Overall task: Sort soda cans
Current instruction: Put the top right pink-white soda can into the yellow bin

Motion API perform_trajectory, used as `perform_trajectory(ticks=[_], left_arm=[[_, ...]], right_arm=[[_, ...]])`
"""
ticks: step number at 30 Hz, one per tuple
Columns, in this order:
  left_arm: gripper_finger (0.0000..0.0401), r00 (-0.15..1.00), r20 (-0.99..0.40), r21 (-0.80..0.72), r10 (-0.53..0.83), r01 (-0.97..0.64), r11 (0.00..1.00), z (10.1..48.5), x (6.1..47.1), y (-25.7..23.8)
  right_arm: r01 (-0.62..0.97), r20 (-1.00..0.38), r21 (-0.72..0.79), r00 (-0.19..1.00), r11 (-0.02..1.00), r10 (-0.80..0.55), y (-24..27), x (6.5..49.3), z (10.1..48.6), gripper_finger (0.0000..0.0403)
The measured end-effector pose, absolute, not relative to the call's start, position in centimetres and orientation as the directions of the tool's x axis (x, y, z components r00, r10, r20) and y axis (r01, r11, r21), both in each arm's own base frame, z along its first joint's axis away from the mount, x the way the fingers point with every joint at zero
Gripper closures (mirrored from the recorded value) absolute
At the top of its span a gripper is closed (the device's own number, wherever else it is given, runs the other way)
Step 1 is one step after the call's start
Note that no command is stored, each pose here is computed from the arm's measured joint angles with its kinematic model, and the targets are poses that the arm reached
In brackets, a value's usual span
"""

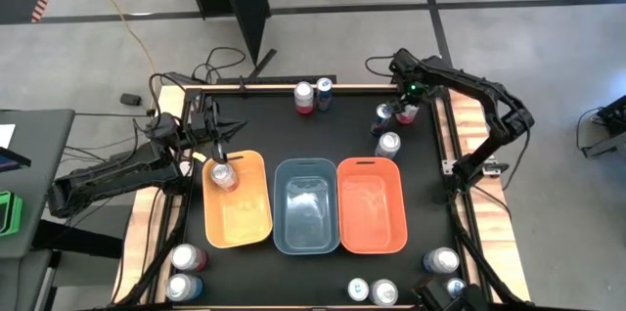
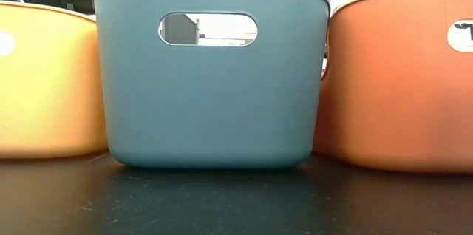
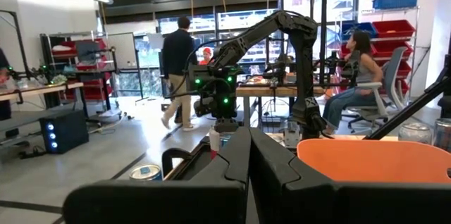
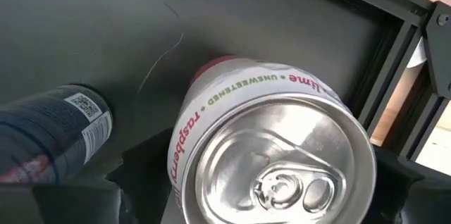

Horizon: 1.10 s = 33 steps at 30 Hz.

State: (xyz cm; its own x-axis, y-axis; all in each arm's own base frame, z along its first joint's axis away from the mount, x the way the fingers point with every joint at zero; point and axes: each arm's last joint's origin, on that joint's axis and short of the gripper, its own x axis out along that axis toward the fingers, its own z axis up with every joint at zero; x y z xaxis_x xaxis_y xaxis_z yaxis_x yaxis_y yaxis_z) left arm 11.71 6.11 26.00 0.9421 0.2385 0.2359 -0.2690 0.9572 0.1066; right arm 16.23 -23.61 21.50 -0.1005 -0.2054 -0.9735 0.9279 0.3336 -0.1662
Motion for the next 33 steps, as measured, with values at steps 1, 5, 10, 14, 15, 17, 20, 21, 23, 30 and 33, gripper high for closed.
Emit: perform_trajectory(ticks=[1,5,10,14,15,17,20,21,23,30,33], left_arm=[[0.0401,0.942,0.236,0.106,0.239,-0.269,0.957,26.0,11.7,6.1],[0.0401,0.942,0.236,0.106,0.238,-0.269,0.957,26.0,11.7,6.1],[0.0401,0.942,0.236,0.106,0.239,-0.269,0.957,26.0,11.7,6.1],[0.0401,0.942,0.236,0.105,0.238,-0.269,0.957,26.0,11.7,6.1],[0.0401,0.942,0.236,0.106,0.238,-0.269,0.957,26.0,11.7,6.1],[0.0401,0.942,0.236,0.105,0.239,-0.269,0.957,26.0,11.7,6.1],[0.0401,0.942,0.236,0.105,0.238,-0.269,0.957,26.0,11.7,6.1],[0.0401,0.942,0.236,0.106,0.238,-0.269,0.957,26.0,11.7,6.1],[0.0401,0.942,0.236,0.105,0.239,-0.269,0.957,26.0,11.7,6.1],[0.0401,0.942,0.236,0.105,0.239,-0.269,0.957,26.0,11.7,6.1],[0.0401,0.942,0.236,0.105,0.239,-0.269,0.957,26.0,11.7,6.1]], right_arm=[[0.928,-0.973,-0.168,-0.102,0.333,-0.207,-23.6,16.2,21.5,0.0058],[0.929,-0.972,-0.172,-0.105,0.328,-0.212,-23.6,16.2,21.6,0.0084],[0.926,-0.970,-0.180,-0.110,0.332,-0.217,-23.5,16.3,21.6,0.0101],[0.923,-0.969,-0.192,-0.125,0.335,-0.211,-23.2,16.4,21.6,0.0104],[0.922,-0.969,-0.194,-0.128,0.335,-0.211,-23.1,16.3,21.7,0.0105],[0.919,-0.968,-0.198,-0.128,0.341,-0.216,-22.8,16.3,22.0,0.0105],[0.914,-0.961,-0.208,-0.126,0.349,-0.245,-22.3,16.3,22.7,0.0106],[0.914,-0.959,-0.207,-0.120,0.348,-0.255,-22.1,16.2,23.1,0.0106],[0.914,-0.956,-0.203,-0.107,0.352,-0.274,-21.6,16.1,23.9,0.0106],[0.921,-0.936,-0.171,-0.040,0.351,-0.351,-19.5,15.3,26.9,0.0106],[0.917,-0.921,-0.150,0.006,0.369,-0.390,-18.3,15.2,28.3,0.0107]])
